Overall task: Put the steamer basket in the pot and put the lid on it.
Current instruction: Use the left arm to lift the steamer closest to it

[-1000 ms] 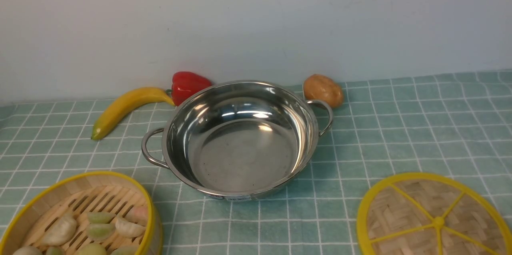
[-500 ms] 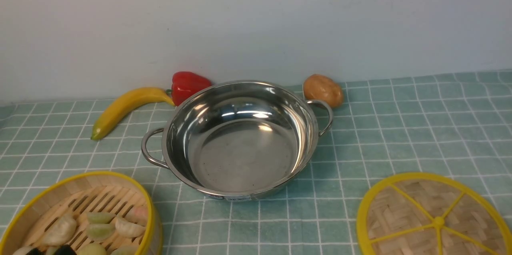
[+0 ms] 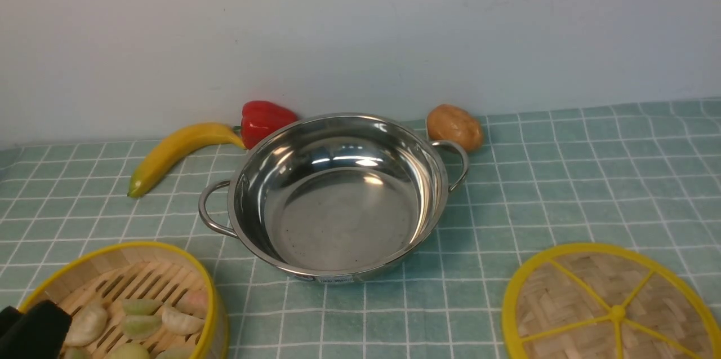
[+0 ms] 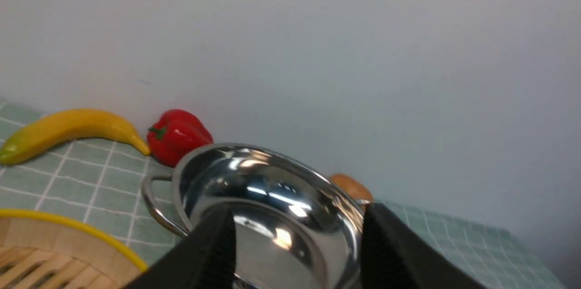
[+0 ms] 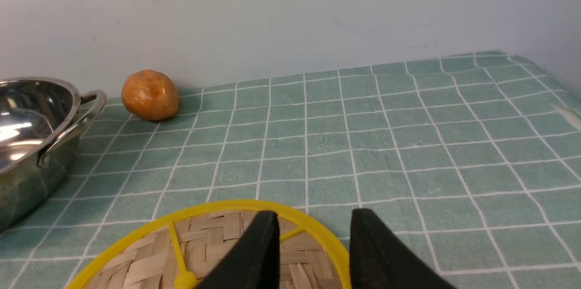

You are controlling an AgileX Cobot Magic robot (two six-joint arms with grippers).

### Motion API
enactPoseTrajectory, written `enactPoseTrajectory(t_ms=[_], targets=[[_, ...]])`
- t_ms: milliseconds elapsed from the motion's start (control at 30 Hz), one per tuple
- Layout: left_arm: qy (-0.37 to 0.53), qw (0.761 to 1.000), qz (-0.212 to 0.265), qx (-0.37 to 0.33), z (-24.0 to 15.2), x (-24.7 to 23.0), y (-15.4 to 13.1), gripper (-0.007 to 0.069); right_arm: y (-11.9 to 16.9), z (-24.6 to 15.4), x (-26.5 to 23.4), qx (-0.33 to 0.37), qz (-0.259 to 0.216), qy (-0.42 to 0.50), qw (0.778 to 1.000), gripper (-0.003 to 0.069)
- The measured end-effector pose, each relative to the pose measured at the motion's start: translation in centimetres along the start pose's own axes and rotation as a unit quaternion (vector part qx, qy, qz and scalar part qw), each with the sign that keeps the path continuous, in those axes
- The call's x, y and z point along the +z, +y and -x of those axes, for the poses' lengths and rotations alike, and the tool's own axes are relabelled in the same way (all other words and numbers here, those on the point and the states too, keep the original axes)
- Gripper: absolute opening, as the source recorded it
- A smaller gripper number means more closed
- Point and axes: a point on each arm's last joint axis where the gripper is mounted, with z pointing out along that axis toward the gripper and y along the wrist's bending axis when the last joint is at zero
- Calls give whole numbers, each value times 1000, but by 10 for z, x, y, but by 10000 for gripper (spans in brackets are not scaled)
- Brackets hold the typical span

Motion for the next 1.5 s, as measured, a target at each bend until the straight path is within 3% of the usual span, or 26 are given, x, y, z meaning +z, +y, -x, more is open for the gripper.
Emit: enactPoseTrajectory(t_ms=[133,233,300,500,867,1000,1233,1500], targets=[[74,997,-17,29,14,-10,-17,358,0,0,0,0,0,0,1000,240],[219,973,-9,70,27,-11,-29,358,0,0,0,0,0,0,1000,240],[252,964,-4,87,32,-9,-31,358,0,0,0,0,0,0,1000,240],[405,894,20,191,47,31,-19,358,0,0,0,0,0,0,1000,240],[594,789,20,157,18,112,17,358,0,0,0,0,0,0,1000,240],[611,778,27,145,11,138,28,358,0,0,0,0,0,0,1000,240],[602,784,30,148,16,171,34,358,0,0,0,0,0,0,1000,240],[624,761,1,176,2,185,38,358,0,0,0,0,0,0,1000,240]])
